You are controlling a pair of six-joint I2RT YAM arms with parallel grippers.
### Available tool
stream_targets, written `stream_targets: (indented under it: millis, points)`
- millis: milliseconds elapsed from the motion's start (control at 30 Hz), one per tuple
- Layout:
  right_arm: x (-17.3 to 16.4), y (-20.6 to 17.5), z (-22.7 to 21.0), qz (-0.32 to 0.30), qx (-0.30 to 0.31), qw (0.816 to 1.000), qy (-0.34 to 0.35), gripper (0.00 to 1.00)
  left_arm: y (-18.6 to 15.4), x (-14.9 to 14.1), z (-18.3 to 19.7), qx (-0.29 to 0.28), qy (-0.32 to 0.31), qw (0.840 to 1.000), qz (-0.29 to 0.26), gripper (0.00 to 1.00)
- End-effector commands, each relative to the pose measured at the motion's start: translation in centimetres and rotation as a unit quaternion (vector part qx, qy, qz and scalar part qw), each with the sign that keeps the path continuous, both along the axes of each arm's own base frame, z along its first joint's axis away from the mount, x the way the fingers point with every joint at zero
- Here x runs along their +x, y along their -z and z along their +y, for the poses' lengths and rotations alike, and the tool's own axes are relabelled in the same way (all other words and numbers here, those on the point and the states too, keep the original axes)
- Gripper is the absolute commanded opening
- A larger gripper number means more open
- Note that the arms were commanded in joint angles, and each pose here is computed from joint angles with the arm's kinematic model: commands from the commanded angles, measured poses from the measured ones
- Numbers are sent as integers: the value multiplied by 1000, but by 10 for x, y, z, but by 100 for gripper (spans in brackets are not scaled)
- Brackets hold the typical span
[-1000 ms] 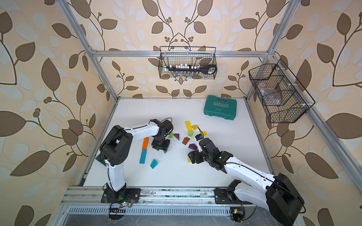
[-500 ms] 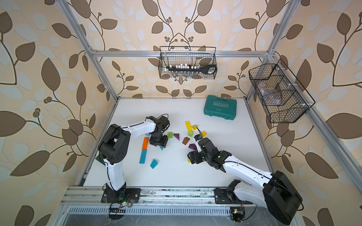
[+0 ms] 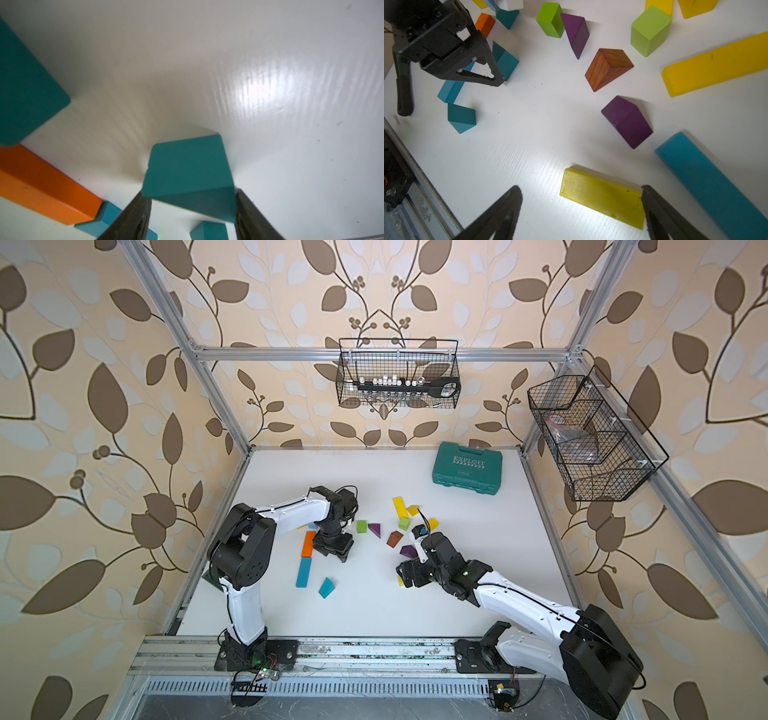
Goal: Assemble a small pinwheel with building blocks
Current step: Assemble the building block at the center of the board.
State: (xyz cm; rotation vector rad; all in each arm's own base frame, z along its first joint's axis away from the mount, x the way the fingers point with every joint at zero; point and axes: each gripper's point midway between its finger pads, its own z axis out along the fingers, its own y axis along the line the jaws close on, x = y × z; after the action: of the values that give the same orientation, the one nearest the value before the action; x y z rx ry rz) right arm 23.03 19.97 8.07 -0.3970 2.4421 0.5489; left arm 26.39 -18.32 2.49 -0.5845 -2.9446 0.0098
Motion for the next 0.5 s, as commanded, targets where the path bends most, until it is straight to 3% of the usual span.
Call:
stream_targets:
  millis: [0, 467]
  points:
    - [3, -3, 4, -1, 9, 1000, 0, 92, -20, -5, 6, 5, 14, 1000, -3, 63]
    - [17, -24, 4, -30, -19, 999, -8, 95, -25, -21, 6, -14, -23, 1000, -11, 62]
